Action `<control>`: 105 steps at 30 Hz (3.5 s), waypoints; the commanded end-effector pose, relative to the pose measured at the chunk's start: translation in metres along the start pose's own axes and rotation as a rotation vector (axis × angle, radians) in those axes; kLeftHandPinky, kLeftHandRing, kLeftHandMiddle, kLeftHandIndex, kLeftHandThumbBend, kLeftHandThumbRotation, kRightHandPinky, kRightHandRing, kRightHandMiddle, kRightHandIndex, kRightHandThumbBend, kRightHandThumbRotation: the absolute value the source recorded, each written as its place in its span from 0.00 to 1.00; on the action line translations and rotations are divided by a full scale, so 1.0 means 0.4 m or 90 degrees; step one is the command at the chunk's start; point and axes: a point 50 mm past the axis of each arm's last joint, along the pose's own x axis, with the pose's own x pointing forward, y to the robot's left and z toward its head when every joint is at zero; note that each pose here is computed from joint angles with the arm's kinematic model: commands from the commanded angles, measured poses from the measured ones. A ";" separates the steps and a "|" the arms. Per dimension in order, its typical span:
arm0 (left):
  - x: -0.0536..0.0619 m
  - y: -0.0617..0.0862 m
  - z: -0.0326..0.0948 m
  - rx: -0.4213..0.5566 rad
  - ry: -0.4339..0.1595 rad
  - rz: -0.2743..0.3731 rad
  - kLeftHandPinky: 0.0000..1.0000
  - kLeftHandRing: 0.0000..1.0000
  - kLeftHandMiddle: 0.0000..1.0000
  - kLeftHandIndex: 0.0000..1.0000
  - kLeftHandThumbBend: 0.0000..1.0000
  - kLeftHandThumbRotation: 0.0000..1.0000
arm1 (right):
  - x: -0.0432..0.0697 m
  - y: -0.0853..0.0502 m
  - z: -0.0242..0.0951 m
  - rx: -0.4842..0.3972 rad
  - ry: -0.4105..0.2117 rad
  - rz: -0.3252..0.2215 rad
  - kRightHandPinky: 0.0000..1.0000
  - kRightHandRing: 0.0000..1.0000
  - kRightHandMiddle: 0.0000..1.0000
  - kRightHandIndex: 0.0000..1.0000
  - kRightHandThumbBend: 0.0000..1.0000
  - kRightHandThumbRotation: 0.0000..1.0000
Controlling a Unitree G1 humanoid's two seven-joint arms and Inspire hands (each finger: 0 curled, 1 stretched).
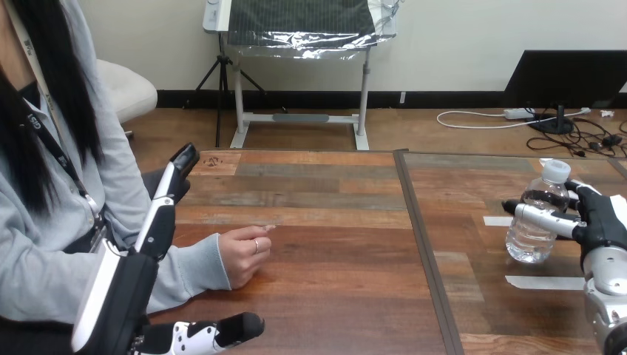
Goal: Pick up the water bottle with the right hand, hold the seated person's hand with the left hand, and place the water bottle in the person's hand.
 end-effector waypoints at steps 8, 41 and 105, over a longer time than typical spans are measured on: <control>0.029 0.017 0.029 0.000 -0.054 0.025 0.95 1.00 1.00 1.00 1.00 0.61 | 0.010 0.026 0.059 0.015 -0.024 -0.012 0.48 0.53 0.61 0.64 0.80 0.01; 0.013 0.014 0.037 -0.019 -0.058 0.021 0.96 1.00 1.00 1.00 1.00 0.60 | 0.009 0.048 0.078 0.009 -0.044 -0.003 0.18 0.25 0.35 0.36 0.65 0.00; 0.051 0.066 0.033 0.361 0.059 -0.082 0.88 0.95 1.00 0.99 1.00 0.49 | -0.018 0.073 0.216 0.138 -0.302 0.173 0.03 0.07 0.14 0.16 0.49 0.00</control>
